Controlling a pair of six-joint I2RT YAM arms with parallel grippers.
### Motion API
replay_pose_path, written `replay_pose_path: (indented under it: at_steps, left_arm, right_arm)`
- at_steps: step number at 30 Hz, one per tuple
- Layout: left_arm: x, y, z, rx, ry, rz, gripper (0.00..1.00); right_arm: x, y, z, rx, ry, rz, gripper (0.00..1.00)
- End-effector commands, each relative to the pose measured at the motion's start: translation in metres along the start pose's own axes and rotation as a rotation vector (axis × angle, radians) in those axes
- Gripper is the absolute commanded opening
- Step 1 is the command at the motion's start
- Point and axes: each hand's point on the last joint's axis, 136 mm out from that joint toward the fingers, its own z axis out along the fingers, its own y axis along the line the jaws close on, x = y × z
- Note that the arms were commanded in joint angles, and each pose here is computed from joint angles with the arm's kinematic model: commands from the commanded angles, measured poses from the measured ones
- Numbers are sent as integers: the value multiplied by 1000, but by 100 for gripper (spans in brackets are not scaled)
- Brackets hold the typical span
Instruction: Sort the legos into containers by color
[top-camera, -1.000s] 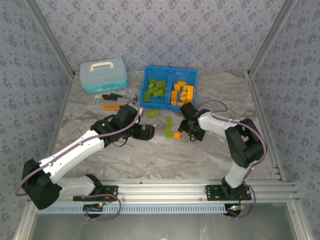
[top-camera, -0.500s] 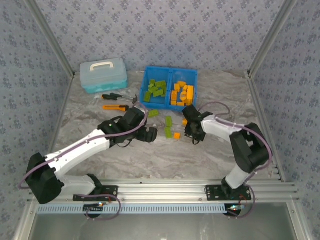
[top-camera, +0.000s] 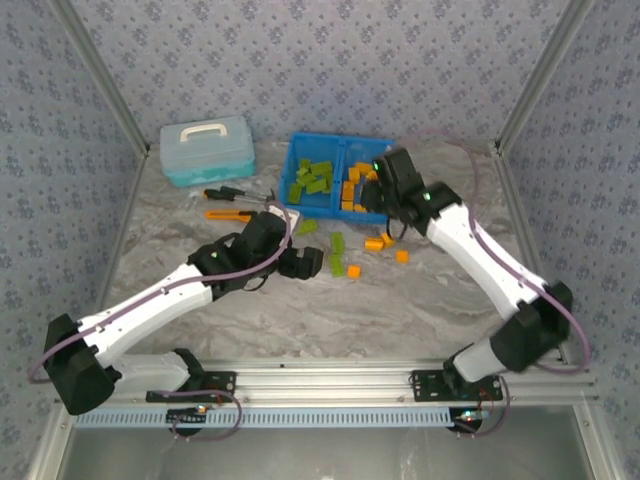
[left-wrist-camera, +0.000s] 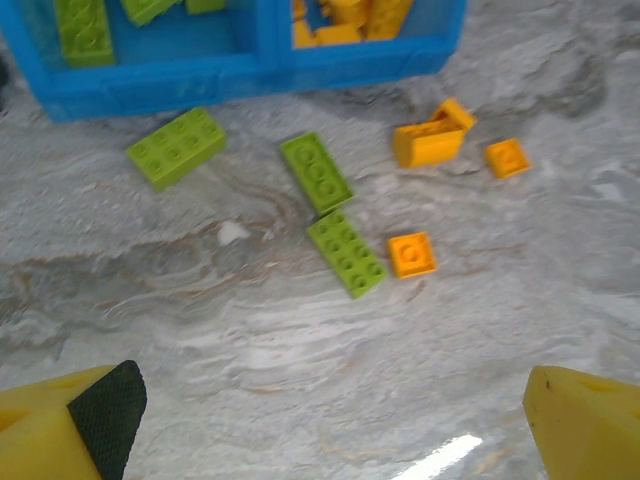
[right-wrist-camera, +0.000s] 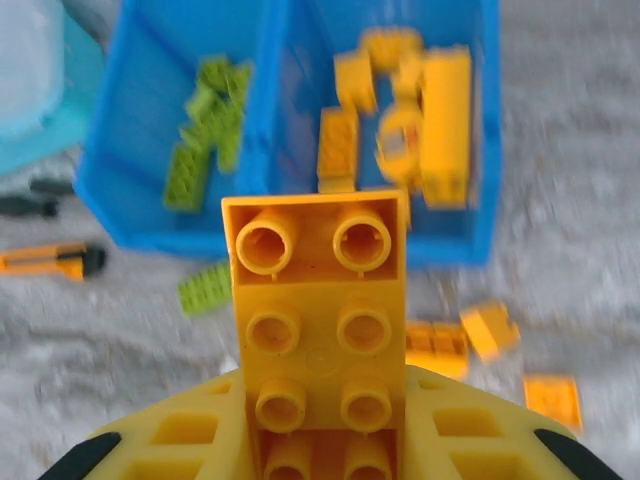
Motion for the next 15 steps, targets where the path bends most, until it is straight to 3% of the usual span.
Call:
replay_pose_path:
  at_steps: [1, 5, 10, 15]
  left_arm:
    - [-8, -25, -16, 106, -52, 57, 99]
    - [-6, -25, -27, 89, -72, 69, 99]
    - [-1, -15, -31, 50, -75, 39, 99]
    - [8, -8, -25, 12, -41, 3, 99]
  right_arm:
    - [-18, -13, 49, 69, 69, -68, 30]
    - [-33, -16, 105, 83, 136, -51, 30]
    - [-20, -22, 164, 93, 244, -23, 32]
    - [-11, -21, 182, 85, 304, -3, 40]
